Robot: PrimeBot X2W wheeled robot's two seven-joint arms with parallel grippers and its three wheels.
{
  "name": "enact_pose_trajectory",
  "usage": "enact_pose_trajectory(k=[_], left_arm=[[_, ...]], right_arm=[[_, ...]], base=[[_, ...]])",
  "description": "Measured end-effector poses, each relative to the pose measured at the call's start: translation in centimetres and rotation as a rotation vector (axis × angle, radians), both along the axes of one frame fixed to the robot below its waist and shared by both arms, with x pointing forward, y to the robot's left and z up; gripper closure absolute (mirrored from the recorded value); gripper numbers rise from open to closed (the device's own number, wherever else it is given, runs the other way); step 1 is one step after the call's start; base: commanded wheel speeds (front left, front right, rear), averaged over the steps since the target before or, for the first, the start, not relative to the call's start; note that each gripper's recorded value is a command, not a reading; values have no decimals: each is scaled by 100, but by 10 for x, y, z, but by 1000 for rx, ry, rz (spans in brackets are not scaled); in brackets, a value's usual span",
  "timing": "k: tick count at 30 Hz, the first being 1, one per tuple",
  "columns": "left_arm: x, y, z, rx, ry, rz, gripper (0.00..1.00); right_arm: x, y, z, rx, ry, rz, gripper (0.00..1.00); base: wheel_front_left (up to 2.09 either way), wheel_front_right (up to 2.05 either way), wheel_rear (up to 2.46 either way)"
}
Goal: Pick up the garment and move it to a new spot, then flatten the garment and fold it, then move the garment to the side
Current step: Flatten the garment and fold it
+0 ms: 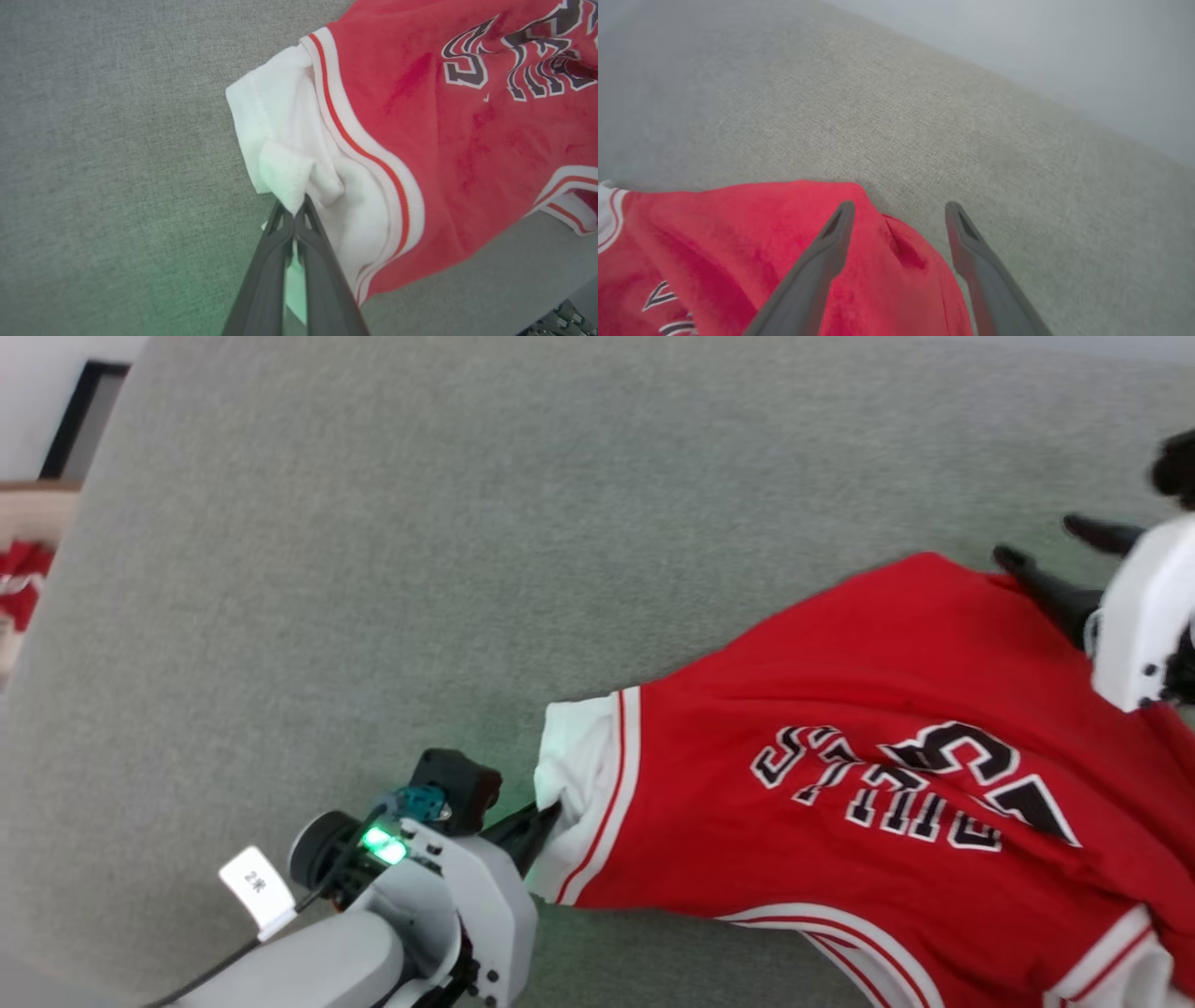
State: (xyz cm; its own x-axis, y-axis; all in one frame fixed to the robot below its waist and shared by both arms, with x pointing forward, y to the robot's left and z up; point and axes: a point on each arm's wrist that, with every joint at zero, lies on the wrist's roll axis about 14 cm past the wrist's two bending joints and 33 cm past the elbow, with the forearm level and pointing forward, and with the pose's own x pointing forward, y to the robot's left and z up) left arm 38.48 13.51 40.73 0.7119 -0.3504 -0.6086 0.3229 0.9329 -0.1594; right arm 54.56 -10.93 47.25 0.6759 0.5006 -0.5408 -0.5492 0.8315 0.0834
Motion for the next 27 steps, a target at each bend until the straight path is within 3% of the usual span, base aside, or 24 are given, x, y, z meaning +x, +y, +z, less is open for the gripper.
enact_pose_trajectory(k=[6, 13, 14, 15, 27], left_arm=[[0, 6, -8, -3, 17, 26, 100], [-2, 16, -16, 1, 30, 60, 100], [-2, 17, -17, 1, 31, 65, 100], [-2, 18, -18, 1, 34, 69, 100], [16, 24, -5, 31, 41, 23, 100]], right_arm=[[1, 13, -63, -106, 259, 42, 0], [9, 13, -90, -209, 393, 62, 0], [8, 13, -93, -217, 415, 63, 80], [8, 14, -95, -224, 435, 68, 100], [12, 5, -84, -196, 432, 20, 100]], base=[[0, 0, 0], [0, 0, 0], [0, 0, 0], [0, 0, 0], [0, 0, 0]])
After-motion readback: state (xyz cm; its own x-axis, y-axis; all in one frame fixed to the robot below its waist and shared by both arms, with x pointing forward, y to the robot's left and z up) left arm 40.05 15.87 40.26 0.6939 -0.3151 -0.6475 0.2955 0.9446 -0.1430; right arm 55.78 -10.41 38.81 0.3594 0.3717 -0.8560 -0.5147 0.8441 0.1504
